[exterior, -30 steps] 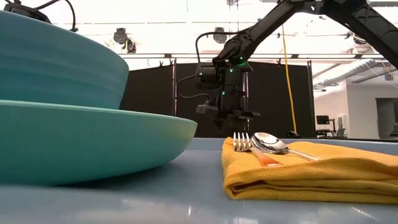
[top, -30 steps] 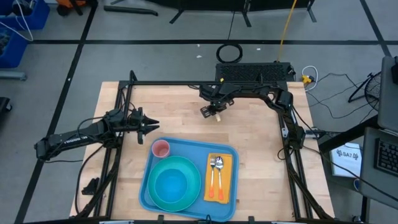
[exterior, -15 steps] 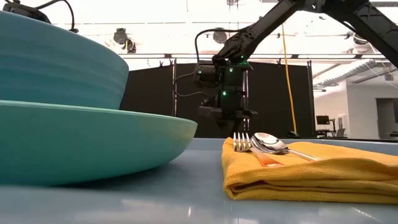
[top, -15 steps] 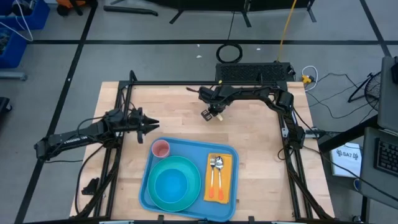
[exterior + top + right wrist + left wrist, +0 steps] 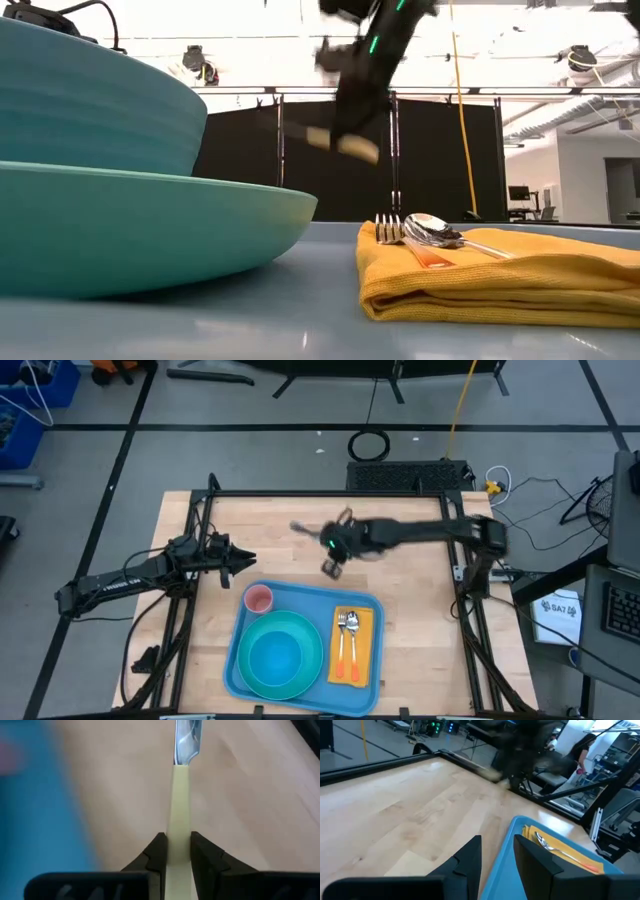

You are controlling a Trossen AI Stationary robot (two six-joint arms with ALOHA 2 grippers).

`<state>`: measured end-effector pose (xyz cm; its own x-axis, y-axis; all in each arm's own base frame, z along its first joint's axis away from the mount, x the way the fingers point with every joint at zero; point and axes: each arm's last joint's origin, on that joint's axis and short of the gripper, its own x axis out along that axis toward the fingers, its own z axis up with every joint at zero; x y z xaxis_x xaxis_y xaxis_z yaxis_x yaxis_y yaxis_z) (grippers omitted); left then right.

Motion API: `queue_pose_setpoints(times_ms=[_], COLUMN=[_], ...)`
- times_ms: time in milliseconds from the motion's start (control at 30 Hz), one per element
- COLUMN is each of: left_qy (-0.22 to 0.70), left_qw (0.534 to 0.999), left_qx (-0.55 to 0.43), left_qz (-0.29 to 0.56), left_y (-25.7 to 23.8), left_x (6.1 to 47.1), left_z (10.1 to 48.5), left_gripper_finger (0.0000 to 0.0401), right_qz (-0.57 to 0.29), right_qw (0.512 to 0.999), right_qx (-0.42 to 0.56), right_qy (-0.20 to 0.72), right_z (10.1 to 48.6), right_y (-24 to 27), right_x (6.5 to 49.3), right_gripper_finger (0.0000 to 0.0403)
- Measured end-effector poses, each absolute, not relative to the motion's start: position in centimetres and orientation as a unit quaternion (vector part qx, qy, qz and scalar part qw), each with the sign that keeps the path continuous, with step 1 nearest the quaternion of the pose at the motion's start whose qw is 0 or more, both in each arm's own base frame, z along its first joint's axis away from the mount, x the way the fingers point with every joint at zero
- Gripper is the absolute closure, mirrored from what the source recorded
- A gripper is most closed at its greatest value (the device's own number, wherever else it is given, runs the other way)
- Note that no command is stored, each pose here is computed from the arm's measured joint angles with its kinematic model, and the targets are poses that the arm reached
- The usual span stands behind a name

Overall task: Set up tray
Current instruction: Put the yellow knife to the right of the orange spoon on the yellow napkin

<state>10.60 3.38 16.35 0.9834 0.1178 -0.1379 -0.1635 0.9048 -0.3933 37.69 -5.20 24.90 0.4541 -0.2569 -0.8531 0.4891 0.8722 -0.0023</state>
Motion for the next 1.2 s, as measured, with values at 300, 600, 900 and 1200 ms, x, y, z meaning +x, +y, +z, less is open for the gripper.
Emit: queue_pose_setpoints(times_ms=[300, 600, 900, 1200], left_qy=[0.055, 0.055, 0.055, 0.055], left_qw=[0.974, 0.974, 0.974, 0.974], left_qx=[-0.206, -0.205, -0.206, -0.206], left_qz=[0.072, 0.072, 0.072, 0.072], left_y=[3.4, 3.4, 3.4, 3.4], left_x=[10.6, 10.6, 10.6, 10.6], left_z=[16.4, 16.4, 16.4, 16.4], left_gripper_finger=[0.0283, 0.0283, 0.0283, 0.0283], right_qz=[-0.125, -0.219, -0.309, -0.325], right_qw=[0.880, 0.745, 0.703, 0.686], right_qx=[0.245, 0.515, 0.551, 0.583], right_qy=[0.387, 0.363, 0.327, 0.290], right_z=[28.1, 23.9, 18.7, 16.5], right_y=[7.5, 14.2, 18.8, 23.2], right_x=[29.4, 22.4, 22.9, 24.0], right_gripper_finger=[0.0356, 0.0356, 0.0356, 0.0356])
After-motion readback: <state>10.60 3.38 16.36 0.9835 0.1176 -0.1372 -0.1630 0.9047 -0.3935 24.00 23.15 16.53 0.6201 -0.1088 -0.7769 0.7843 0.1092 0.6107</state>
